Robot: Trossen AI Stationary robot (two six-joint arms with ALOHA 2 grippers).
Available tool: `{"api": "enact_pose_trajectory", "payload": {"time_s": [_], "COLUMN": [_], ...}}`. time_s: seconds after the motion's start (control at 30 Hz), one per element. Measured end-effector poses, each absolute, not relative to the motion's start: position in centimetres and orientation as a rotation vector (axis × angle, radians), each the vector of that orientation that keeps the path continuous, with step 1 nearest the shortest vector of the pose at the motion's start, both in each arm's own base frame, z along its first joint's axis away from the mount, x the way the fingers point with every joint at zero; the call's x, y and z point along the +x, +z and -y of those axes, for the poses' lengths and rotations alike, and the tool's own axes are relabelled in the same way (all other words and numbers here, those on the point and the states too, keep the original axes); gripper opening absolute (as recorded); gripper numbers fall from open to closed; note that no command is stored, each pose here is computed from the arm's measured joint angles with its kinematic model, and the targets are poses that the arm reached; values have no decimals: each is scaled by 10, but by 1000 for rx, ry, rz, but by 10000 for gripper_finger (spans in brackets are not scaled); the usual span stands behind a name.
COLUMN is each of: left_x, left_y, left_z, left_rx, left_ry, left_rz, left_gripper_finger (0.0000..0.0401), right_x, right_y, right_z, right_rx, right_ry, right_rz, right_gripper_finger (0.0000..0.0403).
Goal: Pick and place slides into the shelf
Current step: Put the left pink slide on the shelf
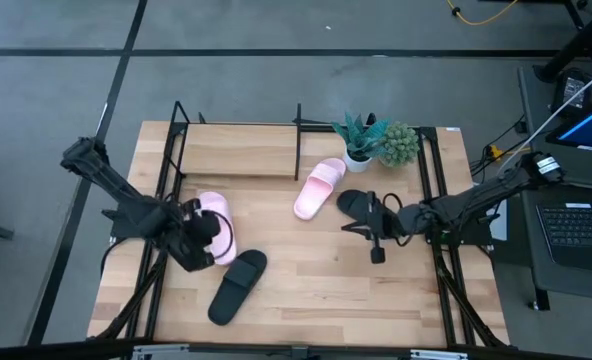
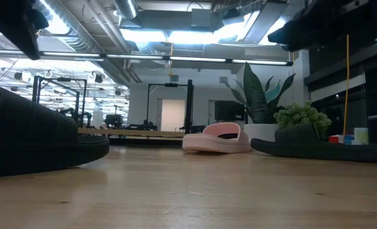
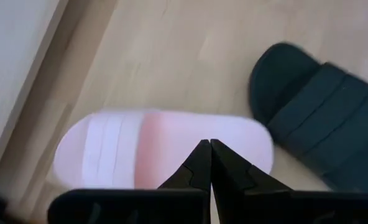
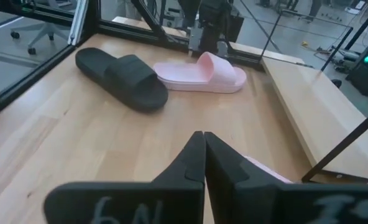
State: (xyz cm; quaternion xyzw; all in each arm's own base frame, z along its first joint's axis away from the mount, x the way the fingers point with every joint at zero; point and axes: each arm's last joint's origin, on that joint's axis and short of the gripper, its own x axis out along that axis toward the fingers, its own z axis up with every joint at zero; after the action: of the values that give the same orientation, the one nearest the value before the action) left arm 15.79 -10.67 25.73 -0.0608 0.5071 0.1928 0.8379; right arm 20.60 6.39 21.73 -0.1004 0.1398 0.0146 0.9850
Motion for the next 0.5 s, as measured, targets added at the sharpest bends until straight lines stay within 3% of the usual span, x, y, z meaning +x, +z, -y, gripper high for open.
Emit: {"api": "enact_pose_trajectory", "payload": {"time_s": [0.5], "left_x": [174], "left_y": [228], "left_z": [120], "left_rx": [0], "left_ry": [554], "left_rz": [-1218], "left_gripper_finger": [0], "right_x": [214], "right_y": [208], "right_z": [-55], "right_rx": [-162], "right_ry": [-28], "right_rz": [-327], "right_gripper_finger": [8]}}
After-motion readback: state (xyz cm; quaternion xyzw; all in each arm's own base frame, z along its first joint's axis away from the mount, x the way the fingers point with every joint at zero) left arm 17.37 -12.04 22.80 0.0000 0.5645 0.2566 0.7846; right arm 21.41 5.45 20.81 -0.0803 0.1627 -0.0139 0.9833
